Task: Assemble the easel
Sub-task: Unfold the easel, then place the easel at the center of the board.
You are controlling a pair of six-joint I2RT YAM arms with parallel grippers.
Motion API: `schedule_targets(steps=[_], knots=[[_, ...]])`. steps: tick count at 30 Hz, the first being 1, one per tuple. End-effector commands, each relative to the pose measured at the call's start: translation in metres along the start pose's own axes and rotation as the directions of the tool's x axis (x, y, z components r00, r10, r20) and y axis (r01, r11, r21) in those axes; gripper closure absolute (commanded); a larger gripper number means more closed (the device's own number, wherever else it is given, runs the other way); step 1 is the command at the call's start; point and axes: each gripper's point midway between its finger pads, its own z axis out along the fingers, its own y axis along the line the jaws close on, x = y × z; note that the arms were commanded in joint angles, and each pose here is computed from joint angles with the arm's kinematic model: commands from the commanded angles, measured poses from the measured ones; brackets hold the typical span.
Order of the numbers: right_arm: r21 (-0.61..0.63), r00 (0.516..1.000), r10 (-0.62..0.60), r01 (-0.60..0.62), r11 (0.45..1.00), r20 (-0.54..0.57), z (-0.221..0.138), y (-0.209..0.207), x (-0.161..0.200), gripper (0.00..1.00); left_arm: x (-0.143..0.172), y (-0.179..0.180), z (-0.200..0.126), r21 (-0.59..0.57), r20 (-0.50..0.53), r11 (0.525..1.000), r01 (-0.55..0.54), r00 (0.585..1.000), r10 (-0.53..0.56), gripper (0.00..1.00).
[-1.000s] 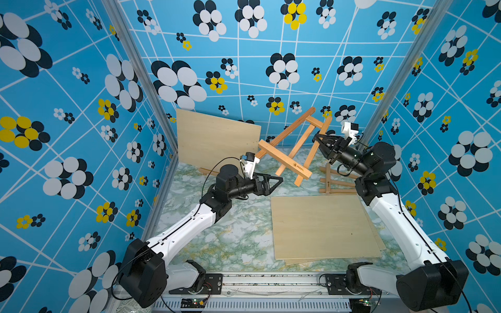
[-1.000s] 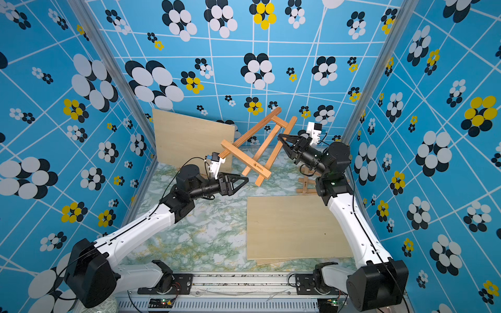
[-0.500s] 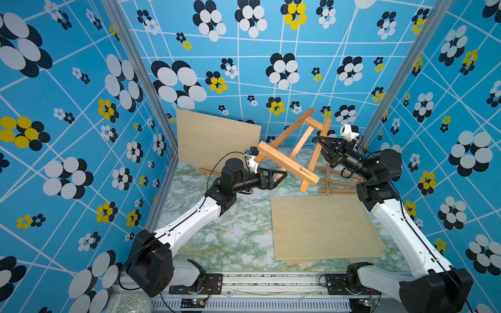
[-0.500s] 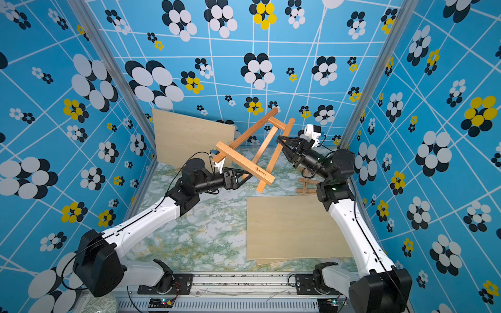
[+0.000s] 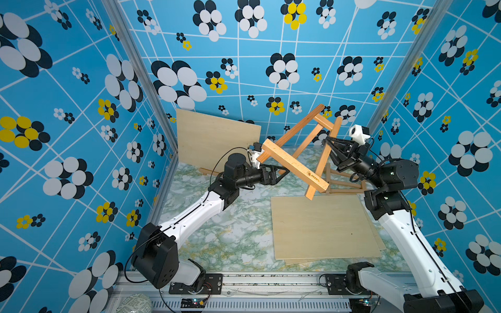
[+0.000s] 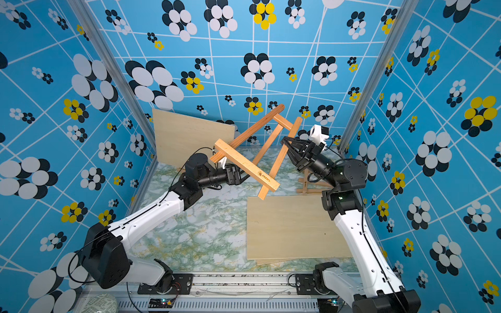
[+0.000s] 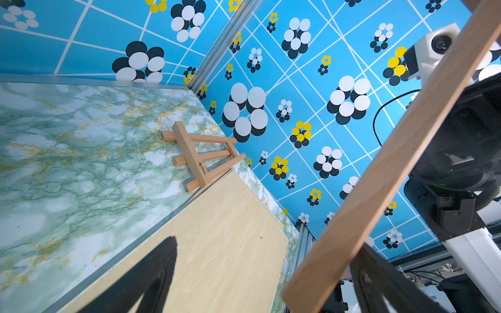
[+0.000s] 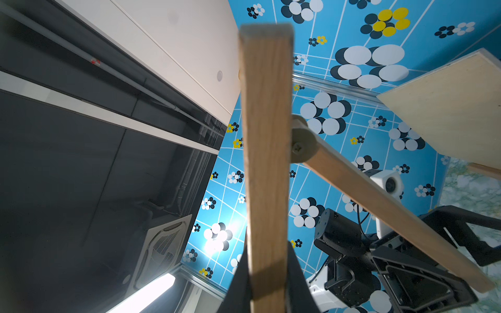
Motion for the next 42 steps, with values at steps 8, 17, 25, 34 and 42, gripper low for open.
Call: schedule_targets(steps=[8,17,25,34,42], knots=[[0.046,0.990,-0.128,0.130,0.990,-0.055,0.000,0.012,0.014,1.00,-0.016,0.019,-0.011,-0.073,0.047,0.997,0.018,0.999,-0.015,0.01],[0.134,0.977,-0.215,0.211,0.968,0.010,0.017,-0.031,-0.039,1.00,0.004,0.012,-0.070,-0.158,0.026,0.987,0.018,1.000,-0.014,0.01],[0.388,0.783,-0.620,0.588,0.710,-0.053,-0.004,-0.081,-0.089,1.00,0.012,0.007,-0.146,-0.237,0.115,0.971,0.016,0.993,0.011,0.01],[0.431,0.493,-0.797,0.840,0.330,-0.350,-0.019,-0.157,-0.106,1.00,0.017,0.014,-0.172,-0.259,0.152,0.966,0.019,0.988,0.021,0.01],[0.134,0.295,-0.792,0.955,0.266,-0.535,-0.009,-0.234,-0.092,1.00,0.015,0.017,-0.174,-0.267,0.152,0.964,0.009,0.988,0.032,0.01]])
